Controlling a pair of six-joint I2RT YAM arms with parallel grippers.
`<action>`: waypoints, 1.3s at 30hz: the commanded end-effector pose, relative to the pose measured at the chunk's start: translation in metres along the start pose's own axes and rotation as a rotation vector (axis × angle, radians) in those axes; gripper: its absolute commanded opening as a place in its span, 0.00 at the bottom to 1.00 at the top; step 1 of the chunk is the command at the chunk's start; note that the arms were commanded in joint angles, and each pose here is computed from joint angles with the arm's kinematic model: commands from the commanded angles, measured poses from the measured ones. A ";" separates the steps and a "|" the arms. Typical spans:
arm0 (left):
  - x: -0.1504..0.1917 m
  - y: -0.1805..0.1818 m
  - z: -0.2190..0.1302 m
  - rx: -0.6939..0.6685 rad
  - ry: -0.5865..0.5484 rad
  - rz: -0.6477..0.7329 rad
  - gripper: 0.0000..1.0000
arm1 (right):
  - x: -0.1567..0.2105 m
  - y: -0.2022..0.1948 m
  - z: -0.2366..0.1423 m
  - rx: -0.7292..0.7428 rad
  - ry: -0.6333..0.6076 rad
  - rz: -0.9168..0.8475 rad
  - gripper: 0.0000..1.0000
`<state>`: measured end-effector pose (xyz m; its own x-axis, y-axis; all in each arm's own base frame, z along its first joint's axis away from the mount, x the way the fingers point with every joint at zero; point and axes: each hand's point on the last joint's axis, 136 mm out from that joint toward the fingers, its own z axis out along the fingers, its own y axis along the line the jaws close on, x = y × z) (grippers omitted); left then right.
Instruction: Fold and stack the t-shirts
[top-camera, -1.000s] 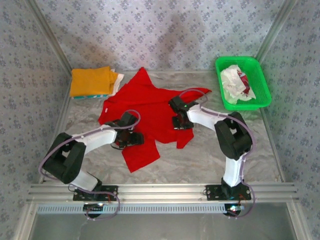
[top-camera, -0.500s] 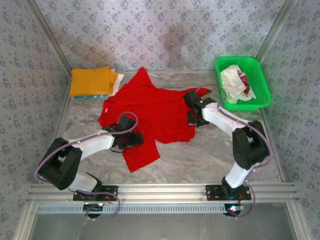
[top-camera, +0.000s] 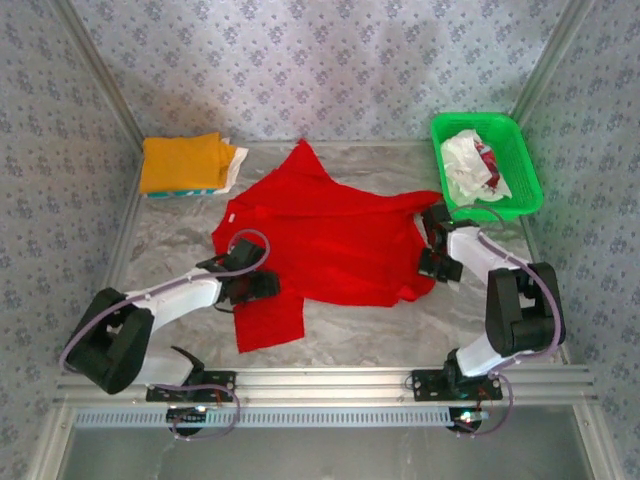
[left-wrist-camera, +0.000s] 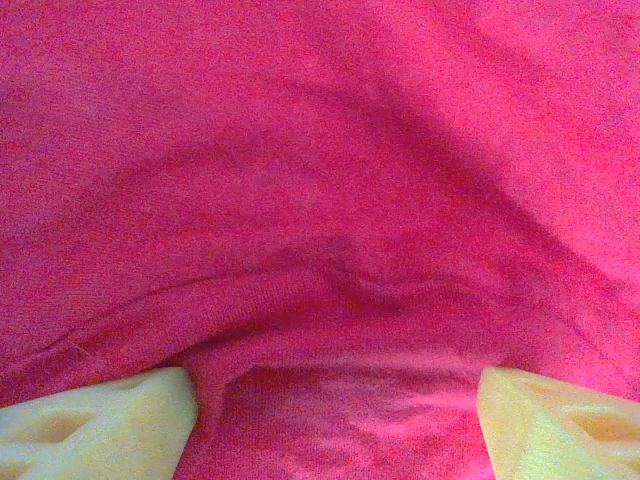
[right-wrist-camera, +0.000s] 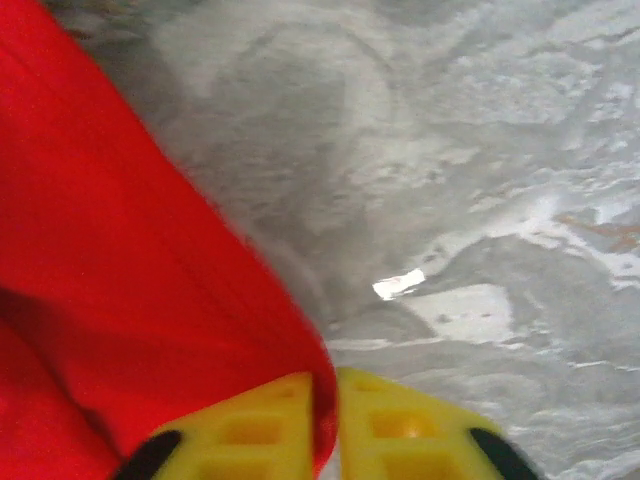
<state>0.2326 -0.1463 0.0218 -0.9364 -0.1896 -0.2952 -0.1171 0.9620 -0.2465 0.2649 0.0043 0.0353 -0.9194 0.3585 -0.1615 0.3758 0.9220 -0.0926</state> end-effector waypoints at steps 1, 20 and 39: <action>0.065 0.062 0.004 -0.213 0.219 -0.031 0.77 | -0.007 -0.004 -0.003 -0.021 -0.010 0.046 0.33; -0.044 0.018 -0.089 -0.066 -0.139 0.028 0.81 | 0.003 0.113 -0.050 -0.264 -0.119 -0.298 0.61; -0.192 0.032 0.033 -0.057 -0.222 -0.109 0.79 | -0.035 0.123 -0.004 0.019 -0.108 -0.265 0.02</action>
<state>0.4069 -0.0945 0.0464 -0.8510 -0.2624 -0.4550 -0.1903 0.9614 -0.1985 0.3349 0.1187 0.0241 -0.9741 0.0942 -0.2057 0.1109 0.9912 -0.0716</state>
